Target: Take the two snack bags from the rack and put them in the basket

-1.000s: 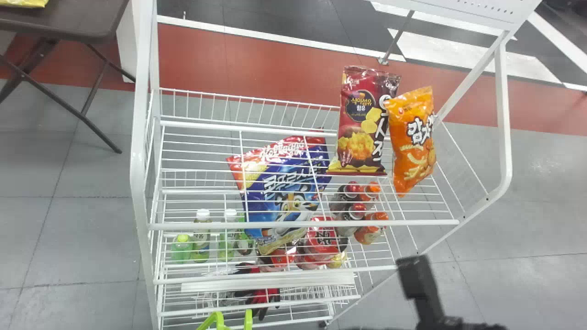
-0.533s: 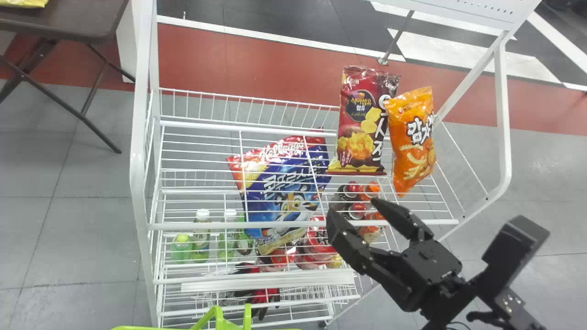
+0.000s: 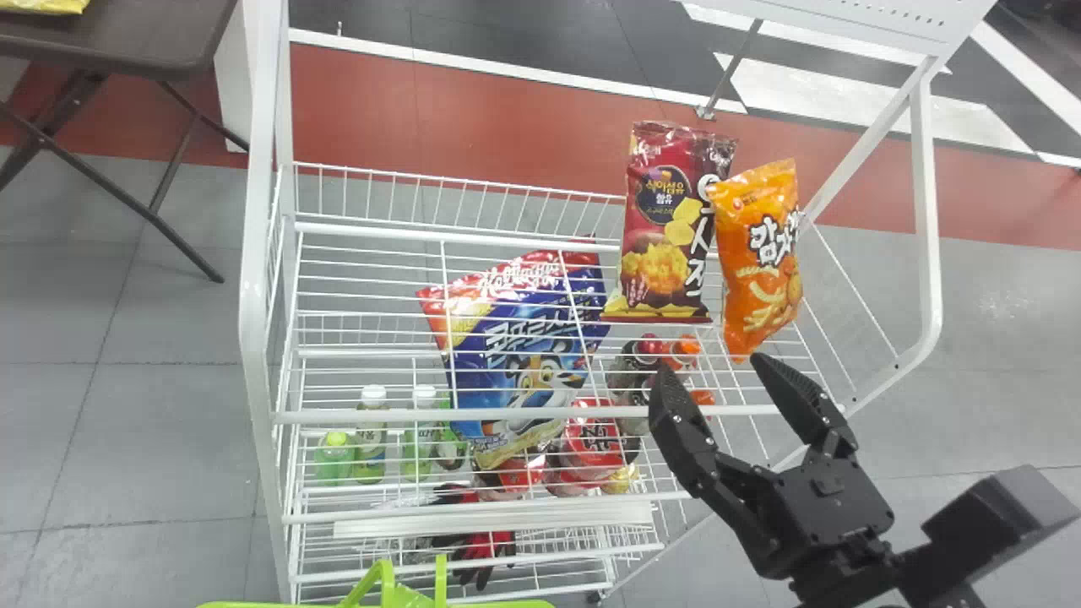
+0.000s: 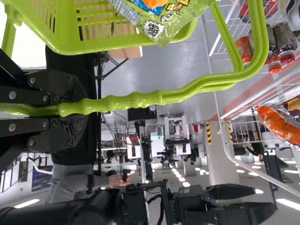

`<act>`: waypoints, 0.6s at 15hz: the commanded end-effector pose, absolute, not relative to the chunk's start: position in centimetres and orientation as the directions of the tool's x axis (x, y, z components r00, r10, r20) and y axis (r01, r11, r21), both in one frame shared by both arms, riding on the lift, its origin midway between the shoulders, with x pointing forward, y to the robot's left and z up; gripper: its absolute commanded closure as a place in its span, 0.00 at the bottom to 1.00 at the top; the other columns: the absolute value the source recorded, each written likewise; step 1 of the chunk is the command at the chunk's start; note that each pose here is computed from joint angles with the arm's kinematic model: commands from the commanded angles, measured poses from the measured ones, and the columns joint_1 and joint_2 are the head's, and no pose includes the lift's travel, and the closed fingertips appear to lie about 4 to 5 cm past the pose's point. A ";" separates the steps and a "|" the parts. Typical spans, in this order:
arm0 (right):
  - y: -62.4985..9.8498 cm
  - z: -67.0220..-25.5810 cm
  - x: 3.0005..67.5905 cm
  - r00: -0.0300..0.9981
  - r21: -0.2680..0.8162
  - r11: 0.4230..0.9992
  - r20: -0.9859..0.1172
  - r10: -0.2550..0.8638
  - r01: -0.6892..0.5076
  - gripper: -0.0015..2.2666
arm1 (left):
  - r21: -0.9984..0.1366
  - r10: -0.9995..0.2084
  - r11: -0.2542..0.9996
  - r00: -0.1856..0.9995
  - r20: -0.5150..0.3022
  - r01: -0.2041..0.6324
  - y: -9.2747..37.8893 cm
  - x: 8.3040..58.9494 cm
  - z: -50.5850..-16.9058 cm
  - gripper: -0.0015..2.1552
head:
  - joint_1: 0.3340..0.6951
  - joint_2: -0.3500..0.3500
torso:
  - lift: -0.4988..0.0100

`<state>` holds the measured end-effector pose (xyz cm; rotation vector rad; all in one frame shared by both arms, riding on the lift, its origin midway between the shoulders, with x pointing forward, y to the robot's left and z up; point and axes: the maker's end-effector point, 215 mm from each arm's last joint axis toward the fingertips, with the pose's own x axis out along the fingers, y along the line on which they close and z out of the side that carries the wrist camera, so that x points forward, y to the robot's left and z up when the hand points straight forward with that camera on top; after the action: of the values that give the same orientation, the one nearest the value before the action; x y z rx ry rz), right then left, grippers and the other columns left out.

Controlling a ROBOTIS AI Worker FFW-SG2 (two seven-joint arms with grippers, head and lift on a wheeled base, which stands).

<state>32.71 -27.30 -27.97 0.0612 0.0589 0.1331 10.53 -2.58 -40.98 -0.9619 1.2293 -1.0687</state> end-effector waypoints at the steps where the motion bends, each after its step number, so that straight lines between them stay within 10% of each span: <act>1: -26.9 -28.0 32.6 0.992 0.041 0.992 -0.033 0.122 -0.121 0.03 | -0.968 -0.973 0.231 0.025 -0.230 0.097 -2.8 10.8 -41.0 0.74 | 1.00 0.00 | 0.96; 9: -24.9 -28.9 32.6 0.993 0.048 0.993 -0.049 0.108 -0.106 0.04 | -0.971 -0.976 0.219 0.023 -0.218 0.094 -2.9 10.8 -40.9 0.74 | 1.00 0.00 | 0.96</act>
<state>32.60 -25.09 -28.73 0.0407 0.0451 0.1069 10.78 -2.71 -41.03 -0.9766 1.2287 -1.0791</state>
